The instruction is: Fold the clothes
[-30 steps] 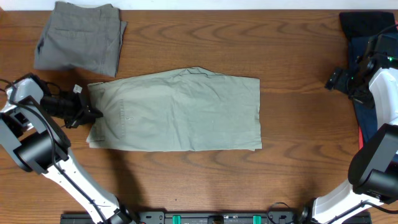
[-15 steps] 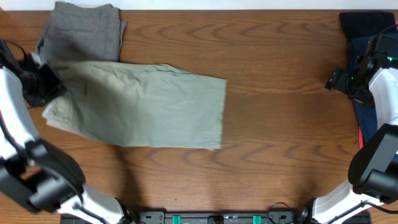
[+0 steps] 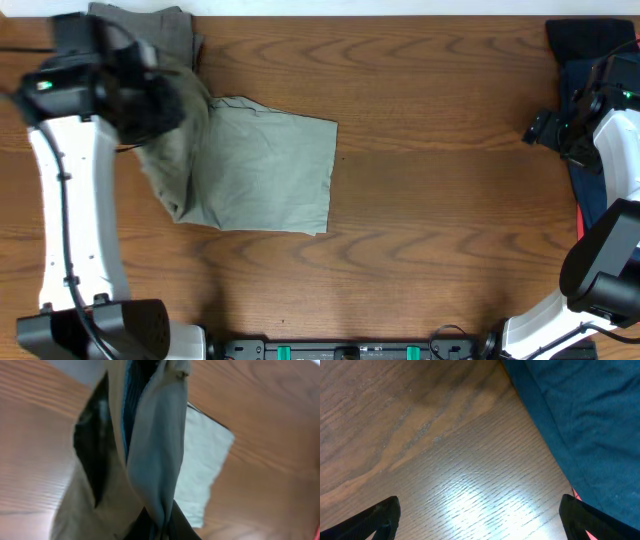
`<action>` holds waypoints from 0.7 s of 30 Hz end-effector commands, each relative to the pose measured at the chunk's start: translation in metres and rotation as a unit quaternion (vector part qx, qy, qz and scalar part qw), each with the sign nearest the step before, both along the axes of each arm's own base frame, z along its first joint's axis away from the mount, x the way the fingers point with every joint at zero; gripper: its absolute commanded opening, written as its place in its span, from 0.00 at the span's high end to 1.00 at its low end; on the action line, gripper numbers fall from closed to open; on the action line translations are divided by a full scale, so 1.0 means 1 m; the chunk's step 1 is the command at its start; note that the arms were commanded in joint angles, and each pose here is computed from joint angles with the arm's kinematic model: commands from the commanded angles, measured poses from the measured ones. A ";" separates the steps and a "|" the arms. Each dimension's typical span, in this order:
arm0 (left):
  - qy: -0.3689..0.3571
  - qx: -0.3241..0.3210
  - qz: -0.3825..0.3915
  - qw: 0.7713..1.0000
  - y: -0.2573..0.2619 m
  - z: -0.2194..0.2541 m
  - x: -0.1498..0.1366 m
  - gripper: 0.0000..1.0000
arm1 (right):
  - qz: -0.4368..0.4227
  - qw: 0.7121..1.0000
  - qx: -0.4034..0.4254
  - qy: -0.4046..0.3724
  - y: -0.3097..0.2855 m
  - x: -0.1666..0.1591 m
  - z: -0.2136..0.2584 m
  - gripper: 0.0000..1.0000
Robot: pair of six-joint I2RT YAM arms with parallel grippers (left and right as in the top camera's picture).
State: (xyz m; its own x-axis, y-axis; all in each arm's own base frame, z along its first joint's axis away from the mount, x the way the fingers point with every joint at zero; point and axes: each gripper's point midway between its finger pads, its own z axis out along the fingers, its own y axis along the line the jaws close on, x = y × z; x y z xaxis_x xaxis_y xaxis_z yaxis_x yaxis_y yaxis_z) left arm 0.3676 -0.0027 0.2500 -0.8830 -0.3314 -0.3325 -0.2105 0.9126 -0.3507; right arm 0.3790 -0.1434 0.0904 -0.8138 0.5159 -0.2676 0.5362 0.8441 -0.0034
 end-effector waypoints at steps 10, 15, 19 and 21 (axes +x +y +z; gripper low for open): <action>0.071 -0.010 -0.104 0.992 -0.099 -0.050 -0.007 0.94 | 0.001 1.000 -0.009 -0.008 -0.004 0.001 0.008 0.01; 0.096 -0.011 -0.116 0.989 -0.120 -0.076 0.000 0.94 | 0.001 1.000 -0.009 -0.008 -0.004 0.001 0.008 0.01; 0.108 -0.013 -0.124 0.986 -0.137 -0.092 0.004 0.94 | 0.001 1.000 -0.009 -0.008 -0.004 0.001 0.008 0.01; 0.112 -0.013 -0.129 0.985 -0.145 -0.098 0.005 0.94 | 0.001 1.000 -0.009 -0.008 -0.004 0.001 0.008 0.01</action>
